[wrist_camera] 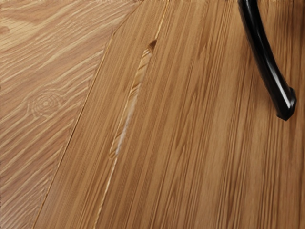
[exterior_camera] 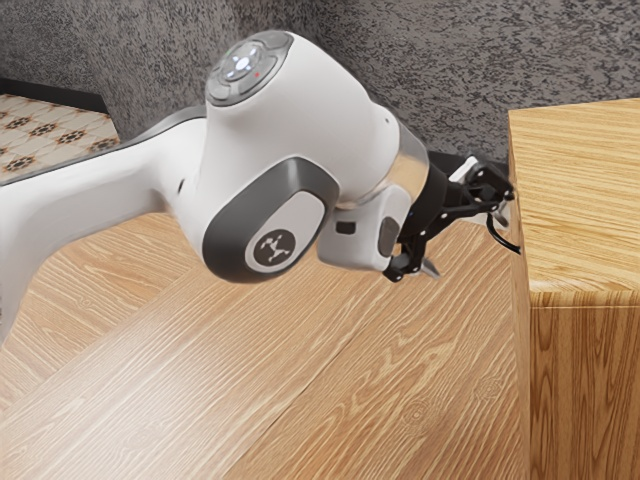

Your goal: Pull the drawer handle with one arm to open the drawer

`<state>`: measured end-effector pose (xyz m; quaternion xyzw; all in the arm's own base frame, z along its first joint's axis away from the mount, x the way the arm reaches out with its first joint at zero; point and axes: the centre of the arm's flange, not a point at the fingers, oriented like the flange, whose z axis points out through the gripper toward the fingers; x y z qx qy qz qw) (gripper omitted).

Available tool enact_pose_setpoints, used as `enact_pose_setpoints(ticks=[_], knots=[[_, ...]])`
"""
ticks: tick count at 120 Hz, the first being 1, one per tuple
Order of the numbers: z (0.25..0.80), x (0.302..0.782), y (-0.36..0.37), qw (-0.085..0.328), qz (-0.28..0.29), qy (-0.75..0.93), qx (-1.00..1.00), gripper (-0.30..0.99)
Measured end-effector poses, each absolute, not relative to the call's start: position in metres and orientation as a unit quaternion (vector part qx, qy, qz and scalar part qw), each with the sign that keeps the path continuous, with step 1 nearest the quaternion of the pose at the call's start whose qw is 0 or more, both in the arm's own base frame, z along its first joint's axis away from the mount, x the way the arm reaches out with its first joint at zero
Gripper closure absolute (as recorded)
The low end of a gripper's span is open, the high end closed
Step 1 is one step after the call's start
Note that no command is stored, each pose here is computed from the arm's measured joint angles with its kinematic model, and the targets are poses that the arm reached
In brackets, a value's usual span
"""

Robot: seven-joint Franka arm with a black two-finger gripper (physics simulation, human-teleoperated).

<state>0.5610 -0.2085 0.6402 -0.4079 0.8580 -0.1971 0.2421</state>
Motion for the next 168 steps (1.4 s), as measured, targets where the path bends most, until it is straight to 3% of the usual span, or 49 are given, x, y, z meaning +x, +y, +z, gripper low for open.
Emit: enact_pose_setpoints(ticks=[74,89,136,168], knots=[[0.629,0.565,-0.197,0.232,-0.183,0.858,-0.42,0.02],[0.634,0.558,-0.19,0.231,-0.185,0.857,-0.422,0.08],[0.635,0.547,-0.159,0.222,-0.181,0.849,-0.443,0.03],[0.64,0.529,-0.13,0.218,-0.187,0.841,-0.459,0.07]])
